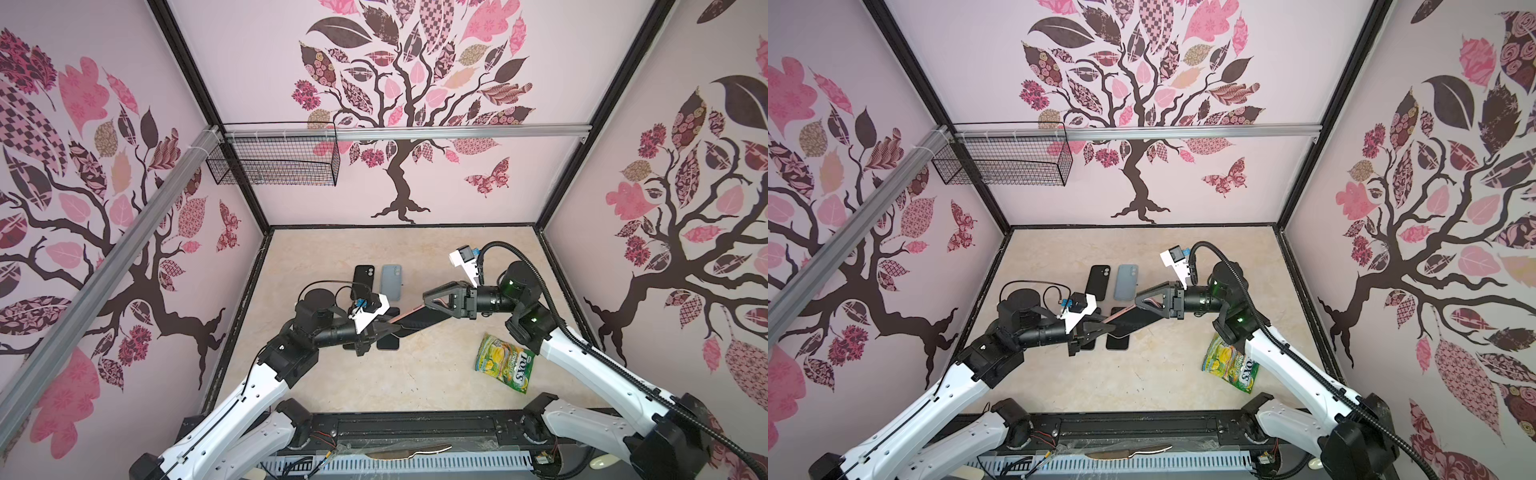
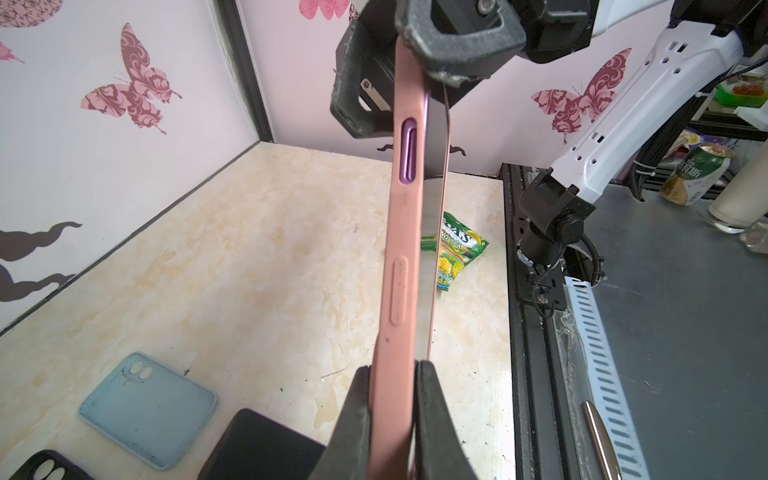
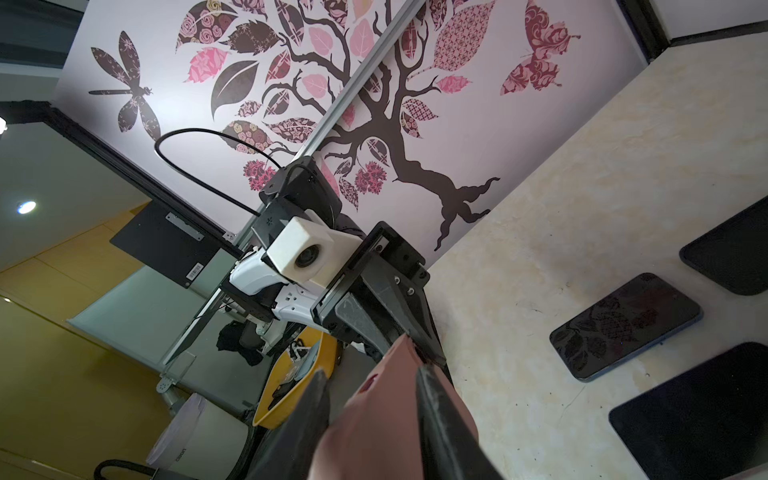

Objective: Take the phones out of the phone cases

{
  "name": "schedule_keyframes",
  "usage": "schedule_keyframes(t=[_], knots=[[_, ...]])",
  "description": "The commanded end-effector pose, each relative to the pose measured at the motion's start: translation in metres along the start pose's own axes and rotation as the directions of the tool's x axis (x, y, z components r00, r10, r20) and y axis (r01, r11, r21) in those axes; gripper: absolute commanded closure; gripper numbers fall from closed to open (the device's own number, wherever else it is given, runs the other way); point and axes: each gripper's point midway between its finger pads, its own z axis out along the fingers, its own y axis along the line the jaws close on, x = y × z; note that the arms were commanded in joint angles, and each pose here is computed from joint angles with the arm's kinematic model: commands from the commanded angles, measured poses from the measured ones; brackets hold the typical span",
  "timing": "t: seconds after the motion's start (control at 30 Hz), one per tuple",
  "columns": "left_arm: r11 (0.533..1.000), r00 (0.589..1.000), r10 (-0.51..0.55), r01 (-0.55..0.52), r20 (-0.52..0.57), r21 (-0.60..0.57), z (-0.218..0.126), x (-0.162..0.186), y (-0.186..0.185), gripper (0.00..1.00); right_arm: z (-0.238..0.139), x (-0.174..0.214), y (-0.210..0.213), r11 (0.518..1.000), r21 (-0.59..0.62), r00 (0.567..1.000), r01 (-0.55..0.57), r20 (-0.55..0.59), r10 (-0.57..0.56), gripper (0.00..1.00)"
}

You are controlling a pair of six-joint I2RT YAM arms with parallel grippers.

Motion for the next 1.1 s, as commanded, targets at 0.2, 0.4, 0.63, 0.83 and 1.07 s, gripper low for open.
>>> schedule_keyframes(t=[0.2, 0.4, 0.63, 0.83, 1.07], knots=[[0.973, 0.983, 0.087, -0.049, 0.159, -0.226, -0.022, -0.046, 0.033, 1.0, -0.016, -0.041, 0.039, 0.985, 0.036, 0.971, 0.167, 0.168, -0.171, 0.19], [0.969, 0.964, -0.017, 0.081, 0.266, -0.232, -0.026, -0.049, 0.036, 1.0, -0.044, -0.053, 0.036, 0.939, 0.222, 0.895, 0.263, 0.309, -0.323, 0.02], [0.959, 0.904, -0.148, 0.231, 0.401, -0.166, -0.029, -0.068, 0.038, 1.0, -0.058, -0.049, 0.03, 0.899, 0.31, 0.848, 0.309, 0.338, -0.408, 0.01], [0.934, 0.845, -0.267, 0.345, 0.463, -0.092, -0.028, -0.085, 0.039, 1.0, -0.047, -0.041, 0.017, 0.908, 0.287, 0.878, 0.306, 0.284, -0.386, 0.01], [0.913, 0.735, -0.351, 0.406, 0.58, 0.037, -0.031, -0.112, 0.031, 1.0, -0.035, -0.038, 0.019, 0.964, 0.132, 0.908, 0.23, 0.326, -0.262, 0.01]])
